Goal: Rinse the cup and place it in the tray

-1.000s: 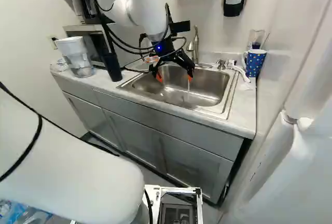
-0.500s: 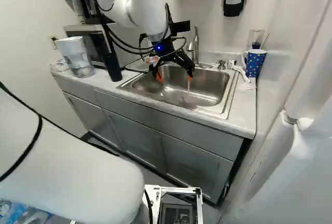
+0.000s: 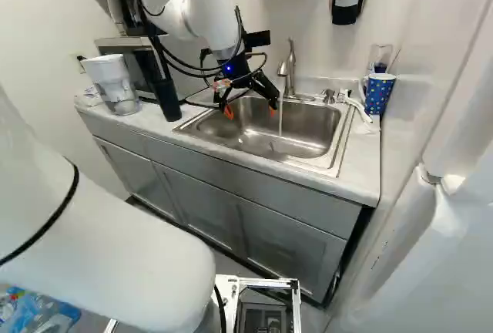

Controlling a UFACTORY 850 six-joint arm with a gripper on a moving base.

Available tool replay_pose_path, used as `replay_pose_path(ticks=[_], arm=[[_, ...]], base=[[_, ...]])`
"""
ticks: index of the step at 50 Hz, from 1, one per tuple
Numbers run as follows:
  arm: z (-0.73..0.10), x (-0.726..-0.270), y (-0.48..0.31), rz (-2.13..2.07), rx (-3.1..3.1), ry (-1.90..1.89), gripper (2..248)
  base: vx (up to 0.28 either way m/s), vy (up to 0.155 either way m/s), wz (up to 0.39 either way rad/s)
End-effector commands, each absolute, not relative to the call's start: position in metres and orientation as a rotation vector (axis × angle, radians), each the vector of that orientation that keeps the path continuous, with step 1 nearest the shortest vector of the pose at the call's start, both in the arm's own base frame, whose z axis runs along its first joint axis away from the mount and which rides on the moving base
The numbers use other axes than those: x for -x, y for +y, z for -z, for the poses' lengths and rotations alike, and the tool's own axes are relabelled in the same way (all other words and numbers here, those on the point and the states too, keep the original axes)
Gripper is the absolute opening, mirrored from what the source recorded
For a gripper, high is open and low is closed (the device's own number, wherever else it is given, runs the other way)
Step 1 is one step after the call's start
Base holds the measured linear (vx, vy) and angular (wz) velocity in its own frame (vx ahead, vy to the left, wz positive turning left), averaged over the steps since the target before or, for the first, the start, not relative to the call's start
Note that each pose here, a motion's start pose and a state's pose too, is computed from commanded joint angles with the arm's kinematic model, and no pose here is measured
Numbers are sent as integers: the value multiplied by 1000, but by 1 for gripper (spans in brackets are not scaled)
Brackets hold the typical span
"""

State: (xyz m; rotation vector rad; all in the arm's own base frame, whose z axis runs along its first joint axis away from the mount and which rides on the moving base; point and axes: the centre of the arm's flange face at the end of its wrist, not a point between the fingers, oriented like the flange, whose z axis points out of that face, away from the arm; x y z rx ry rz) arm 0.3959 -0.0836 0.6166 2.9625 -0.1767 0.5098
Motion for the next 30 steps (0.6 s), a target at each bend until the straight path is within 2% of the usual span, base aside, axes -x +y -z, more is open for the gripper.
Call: replay_pose_path(ticks=[30], arm=[[-619, -429, -34, -559, -2982, 15, 247]], base=[[0, 0, 0]])
